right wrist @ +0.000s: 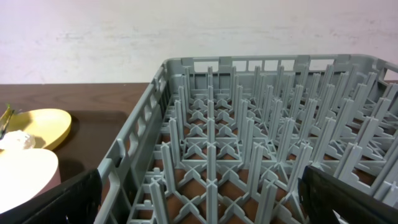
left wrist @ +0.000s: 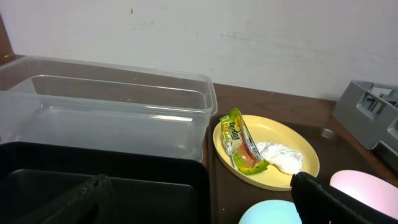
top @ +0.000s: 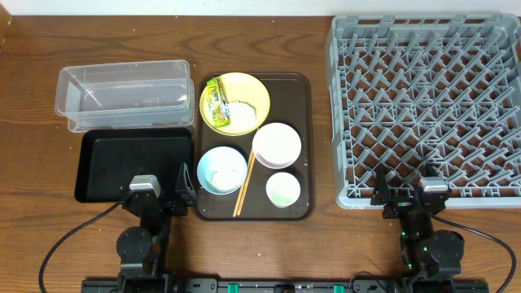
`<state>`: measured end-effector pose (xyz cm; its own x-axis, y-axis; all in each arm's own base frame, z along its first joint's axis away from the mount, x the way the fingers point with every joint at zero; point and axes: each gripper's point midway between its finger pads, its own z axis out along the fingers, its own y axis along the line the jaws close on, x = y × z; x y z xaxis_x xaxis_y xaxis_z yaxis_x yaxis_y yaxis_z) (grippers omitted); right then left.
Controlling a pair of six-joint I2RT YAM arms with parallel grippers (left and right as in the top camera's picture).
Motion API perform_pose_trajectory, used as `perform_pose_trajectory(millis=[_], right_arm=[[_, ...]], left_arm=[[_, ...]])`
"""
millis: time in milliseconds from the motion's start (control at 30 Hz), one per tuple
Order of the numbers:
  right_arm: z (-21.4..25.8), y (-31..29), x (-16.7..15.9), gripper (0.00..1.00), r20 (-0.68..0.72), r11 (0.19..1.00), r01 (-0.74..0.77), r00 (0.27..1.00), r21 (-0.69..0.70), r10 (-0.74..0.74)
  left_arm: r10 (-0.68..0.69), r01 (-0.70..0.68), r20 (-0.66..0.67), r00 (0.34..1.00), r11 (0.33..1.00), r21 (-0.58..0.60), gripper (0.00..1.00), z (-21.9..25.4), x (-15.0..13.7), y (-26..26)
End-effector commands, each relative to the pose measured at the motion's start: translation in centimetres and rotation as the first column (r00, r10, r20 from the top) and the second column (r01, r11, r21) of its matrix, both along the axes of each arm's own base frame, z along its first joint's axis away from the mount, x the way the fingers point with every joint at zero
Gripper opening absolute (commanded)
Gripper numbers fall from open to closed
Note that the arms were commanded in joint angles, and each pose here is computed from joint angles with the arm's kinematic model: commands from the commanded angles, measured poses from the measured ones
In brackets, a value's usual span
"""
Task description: Sort waste into correct bins and load items into the dishwasher rack
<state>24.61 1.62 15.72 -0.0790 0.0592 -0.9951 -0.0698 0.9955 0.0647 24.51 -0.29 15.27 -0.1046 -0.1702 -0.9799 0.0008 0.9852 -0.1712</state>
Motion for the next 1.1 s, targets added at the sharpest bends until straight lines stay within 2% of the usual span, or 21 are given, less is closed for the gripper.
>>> perform_pose_trajectory(millis=[0, 400, 567, 733, 900, 1067], right_arm=[[0.1, 0.2, 0.0, 0.99, 0.007, 1.000, -0.007, 1.000, -0.012, 0.007], [0.3, 0.1, 0.0, 0.99, 0.006, 0.999, -0.001, 1.000, 0.036, 0.001], [1.5, -0.5, -0.1, 0.99, 0.005, 0.999, 0.036, 0.999, 0.034, -0.036], [2.7, -1.3, 0.0, 0.99, -0.055, 0.996, 0.083, 0.995, 0.022, -0.081], [3.7, -1.6, 1.1, 0.99, -0.161, 0.995, 0.103, 0.982, -0.008, -0.103], [4.0, -1.5, 3.1, 0.99, -0.328, 0.995, 0.097, 0.939, -0.033, -0.102]], left_arm=[[-0.010, 0.011, -0.052, 0.999, 1.000, 0.008, 0.94, -1.6, -0.1, -0.2], [-0.008, 0.007, -0.081, 0.997, 1.000, -0.015, 0.94, -2.1, -0.1, -0.2], [-0.006, 0.001, -0.171, 0.985, 1.000, -0.030, 0.94, -2.2, -0.2, -0.2], [-0.006, -0.002, -0.260, 0.965, 1.000, -0.030, 0.94, -0.8, 0.5, -0.2], [-0.007, -0.006, -0.402, 0.916, 1.000, -0.030, 0.94, 1.0, 2.0, -0.2], [-0.042, 0.014, -0.586, 0.809, 0.999, -0.053, 0.94, 1.6, 3.4, -0.8]])
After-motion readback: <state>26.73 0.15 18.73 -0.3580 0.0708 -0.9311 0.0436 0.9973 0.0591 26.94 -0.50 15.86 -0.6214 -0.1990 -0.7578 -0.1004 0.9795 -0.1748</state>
